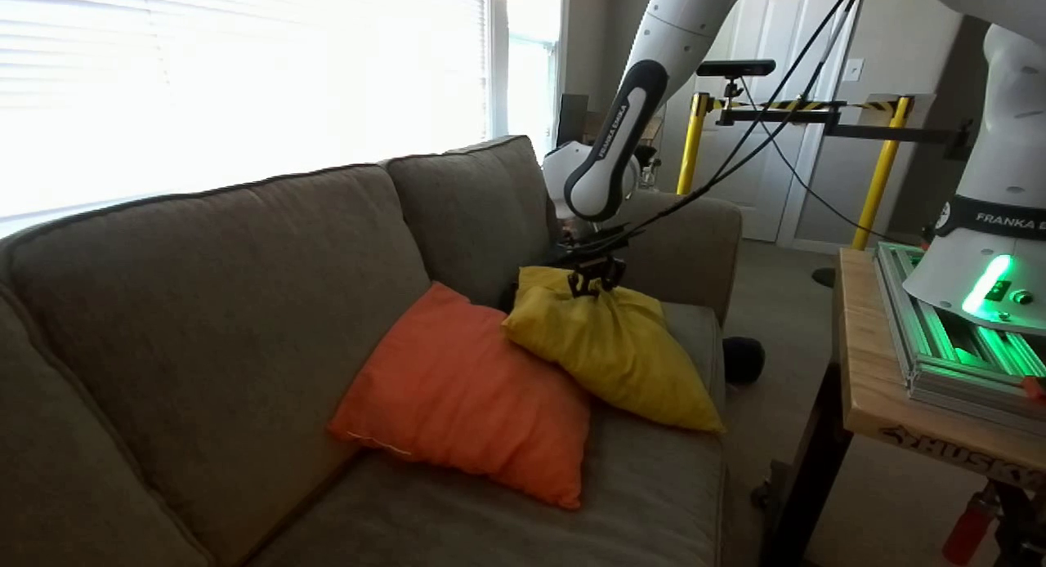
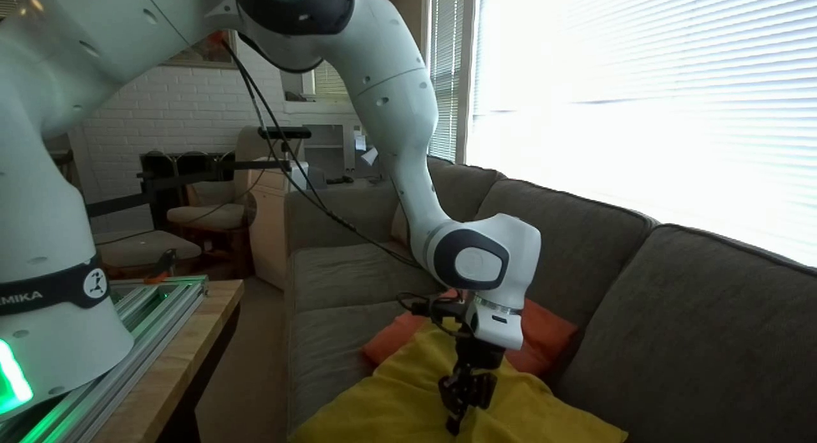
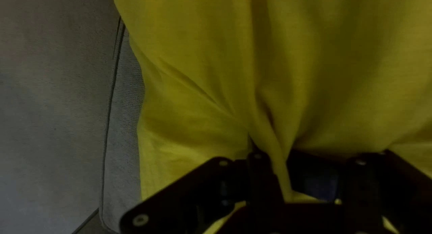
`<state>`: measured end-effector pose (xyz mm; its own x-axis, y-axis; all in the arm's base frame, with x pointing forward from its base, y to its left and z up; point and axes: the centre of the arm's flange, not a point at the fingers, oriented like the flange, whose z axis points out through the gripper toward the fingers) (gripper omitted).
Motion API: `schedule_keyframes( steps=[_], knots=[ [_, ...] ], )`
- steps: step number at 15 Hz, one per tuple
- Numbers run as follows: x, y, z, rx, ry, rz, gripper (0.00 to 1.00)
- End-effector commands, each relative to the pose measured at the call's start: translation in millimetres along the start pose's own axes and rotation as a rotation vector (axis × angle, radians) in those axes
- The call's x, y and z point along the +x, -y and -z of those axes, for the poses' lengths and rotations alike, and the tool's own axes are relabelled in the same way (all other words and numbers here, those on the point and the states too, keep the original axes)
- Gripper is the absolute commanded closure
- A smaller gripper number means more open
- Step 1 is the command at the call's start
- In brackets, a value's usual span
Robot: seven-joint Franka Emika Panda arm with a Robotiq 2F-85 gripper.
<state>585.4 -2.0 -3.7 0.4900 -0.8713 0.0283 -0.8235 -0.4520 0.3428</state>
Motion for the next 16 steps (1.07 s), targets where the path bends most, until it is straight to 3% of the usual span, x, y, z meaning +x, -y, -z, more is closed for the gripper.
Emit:
schedule_keyframes(
  steps=[1,5,16],
  knots=[
    [-10.4,-36.1,36.3,0.041,-0.045,-0.07,0.99],
    [-0.3,-76.4,79.2,0.081,-0.165,-0.22,0.99],
    [20.9,-168.3,212.7,0.072,-0.585,-0.654,0.99]
  ],
)
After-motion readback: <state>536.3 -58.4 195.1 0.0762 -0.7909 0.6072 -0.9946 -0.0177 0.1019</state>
